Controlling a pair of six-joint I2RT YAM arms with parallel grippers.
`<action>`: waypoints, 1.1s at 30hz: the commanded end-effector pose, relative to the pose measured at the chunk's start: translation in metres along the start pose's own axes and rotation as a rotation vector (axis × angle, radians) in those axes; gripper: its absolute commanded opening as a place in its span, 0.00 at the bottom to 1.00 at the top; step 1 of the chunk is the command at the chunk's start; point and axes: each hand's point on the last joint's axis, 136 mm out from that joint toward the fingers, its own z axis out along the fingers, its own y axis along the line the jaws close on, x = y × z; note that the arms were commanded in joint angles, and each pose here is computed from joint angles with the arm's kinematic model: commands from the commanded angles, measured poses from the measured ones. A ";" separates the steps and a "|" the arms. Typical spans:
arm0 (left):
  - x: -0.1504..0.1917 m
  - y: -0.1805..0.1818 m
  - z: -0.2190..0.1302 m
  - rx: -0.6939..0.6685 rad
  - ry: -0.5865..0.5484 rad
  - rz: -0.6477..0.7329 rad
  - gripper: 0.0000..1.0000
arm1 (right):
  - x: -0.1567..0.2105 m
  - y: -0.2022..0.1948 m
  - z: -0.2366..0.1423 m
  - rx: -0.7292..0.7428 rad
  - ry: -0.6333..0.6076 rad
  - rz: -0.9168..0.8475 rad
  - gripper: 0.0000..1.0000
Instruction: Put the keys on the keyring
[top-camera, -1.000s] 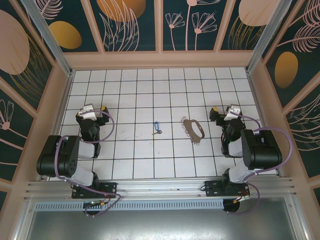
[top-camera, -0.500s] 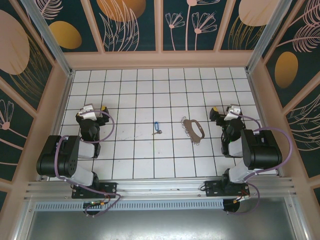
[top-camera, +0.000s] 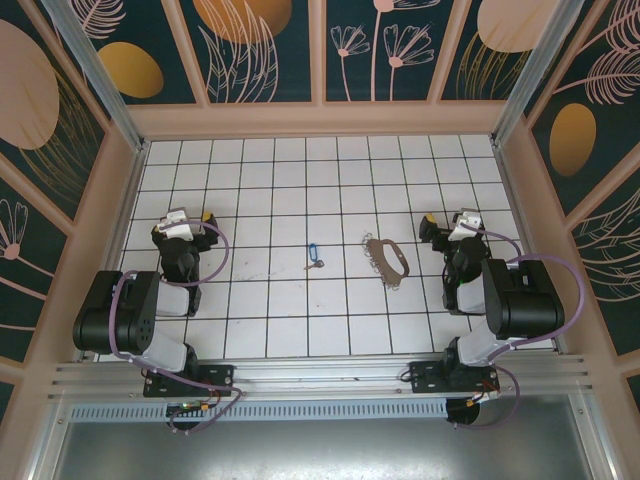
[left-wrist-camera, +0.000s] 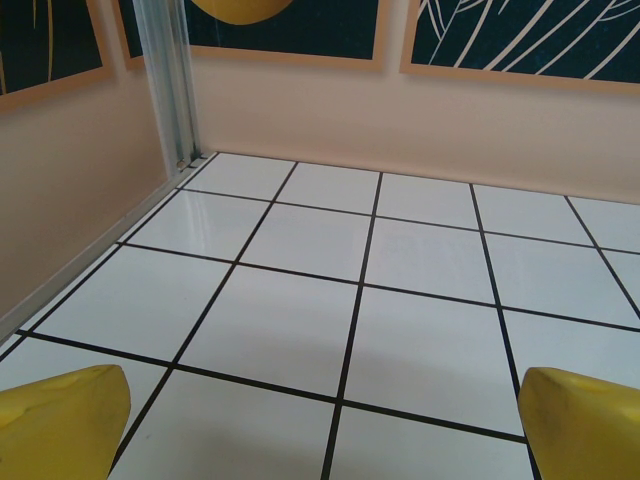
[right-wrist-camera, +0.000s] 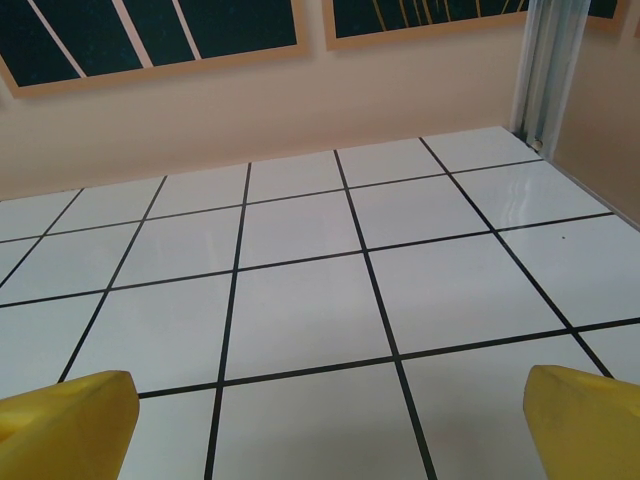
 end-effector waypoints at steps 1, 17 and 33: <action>-0.013 -0.005 0.000 0.033 -0.042 0.019 0.99 | -0.011 0.001 0.001 0.016 -0.040 -0.007 0.99; -0.086 -0.064 -0.040 0.233 0.041 -0.192 0.99 | -0.052 0.062 -0.016 0.002 0.149 0.109 0.99; -0.047 -0.222 -0.101 0.862 0.522 -0.307 0.99 | 0.012 0.135 -0.050 -0.234 0.529 0.158 0.99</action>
